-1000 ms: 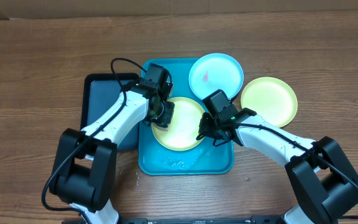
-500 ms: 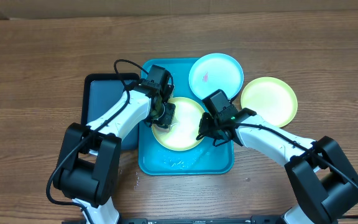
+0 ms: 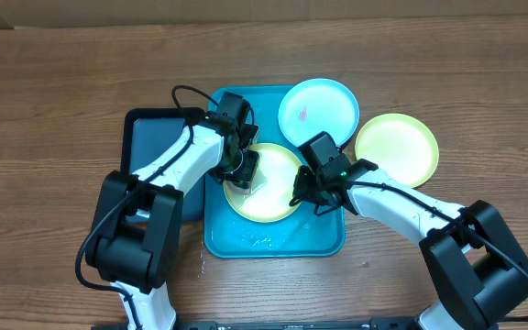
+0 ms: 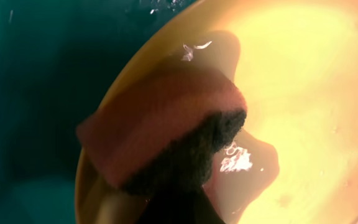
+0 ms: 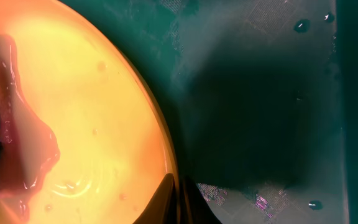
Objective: Clean dirty plates on tray and stack at the side
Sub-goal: 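Scrub the yellow plate with the sponge while the right gripper holds it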
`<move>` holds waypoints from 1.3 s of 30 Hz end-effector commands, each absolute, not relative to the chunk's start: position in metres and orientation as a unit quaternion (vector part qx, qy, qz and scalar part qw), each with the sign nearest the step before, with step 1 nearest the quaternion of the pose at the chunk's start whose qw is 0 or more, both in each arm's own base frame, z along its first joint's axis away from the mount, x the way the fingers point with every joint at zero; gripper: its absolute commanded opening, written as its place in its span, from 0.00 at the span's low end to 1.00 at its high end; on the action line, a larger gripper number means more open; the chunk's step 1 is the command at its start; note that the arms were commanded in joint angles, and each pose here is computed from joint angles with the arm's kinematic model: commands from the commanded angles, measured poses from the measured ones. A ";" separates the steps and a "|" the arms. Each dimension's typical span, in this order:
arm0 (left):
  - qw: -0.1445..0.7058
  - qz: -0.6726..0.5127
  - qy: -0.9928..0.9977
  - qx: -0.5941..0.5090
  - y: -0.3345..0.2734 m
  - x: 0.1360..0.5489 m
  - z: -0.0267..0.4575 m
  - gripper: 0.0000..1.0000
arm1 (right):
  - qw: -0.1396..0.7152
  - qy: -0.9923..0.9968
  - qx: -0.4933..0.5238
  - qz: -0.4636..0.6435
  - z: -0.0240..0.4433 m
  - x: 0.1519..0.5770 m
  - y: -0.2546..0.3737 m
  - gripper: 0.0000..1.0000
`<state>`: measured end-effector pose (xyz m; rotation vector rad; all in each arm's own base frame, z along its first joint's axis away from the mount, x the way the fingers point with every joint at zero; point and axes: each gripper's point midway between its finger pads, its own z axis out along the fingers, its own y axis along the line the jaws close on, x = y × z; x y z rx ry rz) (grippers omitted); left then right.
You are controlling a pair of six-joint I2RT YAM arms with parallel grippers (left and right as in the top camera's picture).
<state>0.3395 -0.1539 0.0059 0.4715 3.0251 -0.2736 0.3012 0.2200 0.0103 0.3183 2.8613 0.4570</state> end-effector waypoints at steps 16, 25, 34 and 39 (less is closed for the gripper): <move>0.062 -0.141 0.966 0.210 -0.191 0.368 0.123 0.04 | 0.109 0.976 0.105 0.157 0.008 0.303 0.222 0.04; 0.023 -0.056 0.982 0.179 -0.161 0.351 0.075 0.04 | 0.109 0.976 0.105 0.157 0.008 0.303 0.222 0.04; 0.049 -0.028 0.986 0.155 -0.146 0.345 0.007 0.04 | 0.109 0.976 0.105 0.157 0.008 0.303 0.222 0.04; 0.032 -0.070 0.989 0.128 -0.157 0.333 -0.002 0.04 | 0.109 0.976 0.105 0.157 0.008 0.303 0.222 0.04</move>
